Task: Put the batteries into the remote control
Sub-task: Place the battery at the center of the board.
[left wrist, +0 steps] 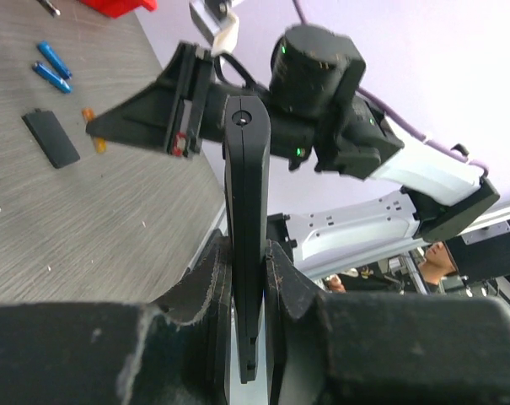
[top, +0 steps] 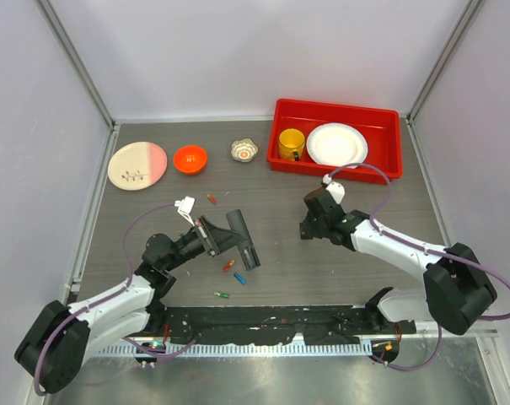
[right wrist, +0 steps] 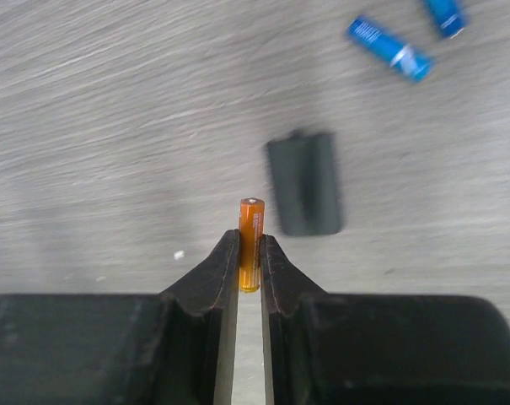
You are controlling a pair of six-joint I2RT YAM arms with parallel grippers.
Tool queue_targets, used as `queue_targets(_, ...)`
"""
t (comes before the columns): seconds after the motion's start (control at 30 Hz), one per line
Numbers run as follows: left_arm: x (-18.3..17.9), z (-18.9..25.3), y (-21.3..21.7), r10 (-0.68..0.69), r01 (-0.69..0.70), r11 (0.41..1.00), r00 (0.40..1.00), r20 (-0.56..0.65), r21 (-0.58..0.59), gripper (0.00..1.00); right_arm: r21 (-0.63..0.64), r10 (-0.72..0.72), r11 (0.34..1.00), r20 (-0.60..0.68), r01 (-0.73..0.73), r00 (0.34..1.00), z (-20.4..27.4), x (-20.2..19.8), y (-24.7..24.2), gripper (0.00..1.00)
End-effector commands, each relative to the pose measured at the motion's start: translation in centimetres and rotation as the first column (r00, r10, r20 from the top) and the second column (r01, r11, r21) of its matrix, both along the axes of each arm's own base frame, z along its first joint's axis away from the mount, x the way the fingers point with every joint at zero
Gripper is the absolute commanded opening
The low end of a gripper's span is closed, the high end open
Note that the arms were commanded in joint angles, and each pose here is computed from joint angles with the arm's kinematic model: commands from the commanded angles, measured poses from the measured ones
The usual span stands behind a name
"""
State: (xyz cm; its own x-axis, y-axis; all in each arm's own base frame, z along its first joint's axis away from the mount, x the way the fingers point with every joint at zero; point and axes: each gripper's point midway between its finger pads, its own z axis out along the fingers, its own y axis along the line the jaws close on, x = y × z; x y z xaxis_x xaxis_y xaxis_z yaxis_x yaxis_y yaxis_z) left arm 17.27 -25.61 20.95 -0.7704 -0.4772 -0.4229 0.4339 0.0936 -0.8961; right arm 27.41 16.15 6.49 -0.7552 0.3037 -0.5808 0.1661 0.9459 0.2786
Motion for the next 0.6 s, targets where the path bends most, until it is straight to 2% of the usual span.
queue_targets(0.0,1.0,0.4,1.2,0.102,-0.102,0.995,0.995,0.019,-0.001,0.00,0.273,-0.241,0.934,0.002,0.232,0.970,2.7,0.5,3.9,0.01)
queue_targets(0.03,1.4,1.1,1.8,0.153,-0.153,0.988,0.988,0.031,-0.019,0.00,0.345,-0.325,0.884,-0.031,0.315,0.945,3.1,0.8,4.4,0.01)
queue_targets(0.1,1.8,0.3,2.6,0.208,-0.208,0.978,0.978,0.008,0.001,0.01,0.358,-0.408,0.847,-0.038,0.394,0.912,3.4,1.7,4.6,0.01)
queue_targets(0.13,2.2,1.6,3.7,0.277,-0.276,0.960,0.960,0.030,-0.041,0.00,0.365,-0.457,0.819,-0.052,0.443,0.888,3.5,2.1,4.5,0.01)
queue_targets(0.3,2.8,2.1,7.4,0.463,-0.459,0.886,0.886,0.039,-0.069,0.01,0.386,-0.679,0.649,-0.093,0.655,0.728,2.9,4.5,3.6,0.01)
queue_targets(0.37,2.9,2.2,9.1,0.534,-0.530,0.845,0.844,0.045,-0.072,0.01,0.404,-0.712,0.611,-0.095,0.681,0.695,3.0,5.4,3.8,0.01)
queue_targets(0.43,2.8,2.3,9.8,0.562,-0.558,0.827,0.826,0.051,-0.063,0.00,0.360,-0.757,0.578,-0.100,0.733,0.646,1.3,6.1,3.6,0.01)
queue_targets(0.57,2.4,1.7,10.4,0.572,-0.570,0.820,0.819,0.050,-0.046,0.00,0.275,-0.789,0.559,-0.115,0.782,0.604,-0.4,7.3,4.3,0.01)
